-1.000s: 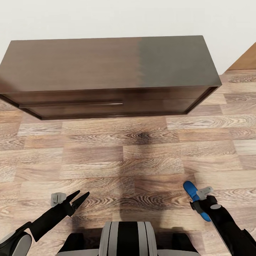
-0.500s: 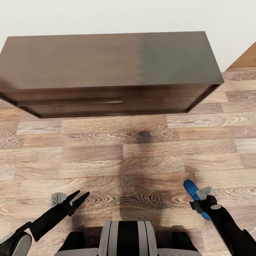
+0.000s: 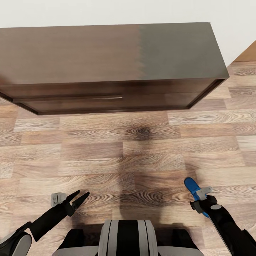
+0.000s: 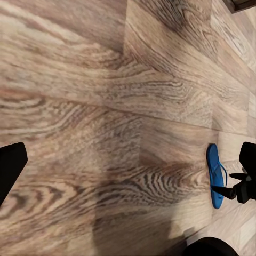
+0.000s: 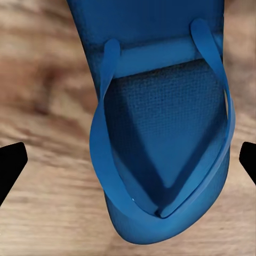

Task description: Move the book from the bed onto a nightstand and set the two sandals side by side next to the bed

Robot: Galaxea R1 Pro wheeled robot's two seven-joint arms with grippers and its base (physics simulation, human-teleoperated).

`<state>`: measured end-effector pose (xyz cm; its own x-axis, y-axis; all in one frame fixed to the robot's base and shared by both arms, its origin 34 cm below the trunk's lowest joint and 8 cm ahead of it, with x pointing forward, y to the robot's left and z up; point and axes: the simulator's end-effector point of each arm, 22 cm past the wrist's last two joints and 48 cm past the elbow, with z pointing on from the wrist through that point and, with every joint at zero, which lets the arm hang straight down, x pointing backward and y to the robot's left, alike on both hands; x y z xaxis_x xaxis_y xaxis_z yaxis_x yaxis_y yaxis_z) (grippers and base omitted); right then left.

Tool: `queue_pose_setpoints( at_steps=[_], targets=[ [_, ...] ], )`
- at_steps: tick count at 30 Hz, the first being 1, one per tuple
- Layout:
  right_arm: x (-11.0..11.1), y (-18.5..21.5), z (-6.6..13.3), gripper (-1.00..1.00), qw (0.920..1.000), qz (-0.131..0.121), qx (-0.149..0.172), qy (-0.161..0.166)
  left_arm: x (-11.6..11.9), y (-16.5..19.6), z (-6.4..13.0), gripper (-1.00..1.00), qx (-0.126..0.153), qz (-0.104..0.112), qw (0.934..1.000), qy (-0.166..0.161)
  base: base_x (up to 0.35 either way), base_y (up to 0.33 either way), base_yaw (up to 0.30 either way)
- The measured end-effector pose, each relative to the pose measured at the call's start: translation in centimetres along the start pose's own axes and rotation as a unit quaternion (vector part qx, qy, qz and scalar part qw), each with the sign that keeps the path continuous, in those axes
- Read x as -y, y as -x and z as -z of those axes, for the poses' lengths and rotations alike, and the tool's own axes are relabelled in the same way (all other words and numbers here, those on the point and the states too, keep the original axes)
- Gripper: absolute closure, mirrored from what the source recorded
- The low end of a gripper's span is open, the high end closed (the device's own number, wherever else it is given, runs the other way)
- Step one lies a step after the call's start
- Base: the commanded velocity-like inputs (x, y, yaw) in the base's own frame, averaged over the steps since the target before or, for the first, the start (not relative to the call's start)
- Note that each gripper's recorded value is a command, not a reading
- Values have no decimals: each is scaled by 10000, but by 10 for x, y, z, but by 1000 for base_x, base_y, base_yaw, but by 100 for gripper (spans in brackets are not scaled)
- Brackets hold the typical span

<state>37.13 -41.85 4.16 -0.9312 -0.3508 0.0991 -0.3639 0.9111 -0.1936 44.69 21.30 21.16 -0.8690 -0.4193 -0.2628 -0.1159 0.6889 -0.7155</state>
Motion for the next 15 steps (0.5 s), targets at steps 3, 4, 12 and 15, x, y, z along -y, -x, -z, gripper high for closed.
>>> queue_pose_setpoints(
  at_steps=[3, 4, 12, 15],
  targets=[
    [0, 0, 0, -100, 10000, -2, 0, -1, 0, 0, 0, -100, 0, 1, 10000, 1, 0, 0, 0],
    [0, 0, 0, -100, 10000, -2, 0, -1, 0, 0, 0, -100, 1, -1, 10000, 0, 0, 0, 0],
    [1, 0, 0, -100, 10000, -6, -3, -4, 1, -1, -1, -100, 8, 22, 10000, -7, -53, -57, 0],
    [1, 0, 0, -100, 10000, -6, -4, -5, 0, -1, -1, -100, 3, 31, 10000, -4, -164, -182, 0]
  ],
)
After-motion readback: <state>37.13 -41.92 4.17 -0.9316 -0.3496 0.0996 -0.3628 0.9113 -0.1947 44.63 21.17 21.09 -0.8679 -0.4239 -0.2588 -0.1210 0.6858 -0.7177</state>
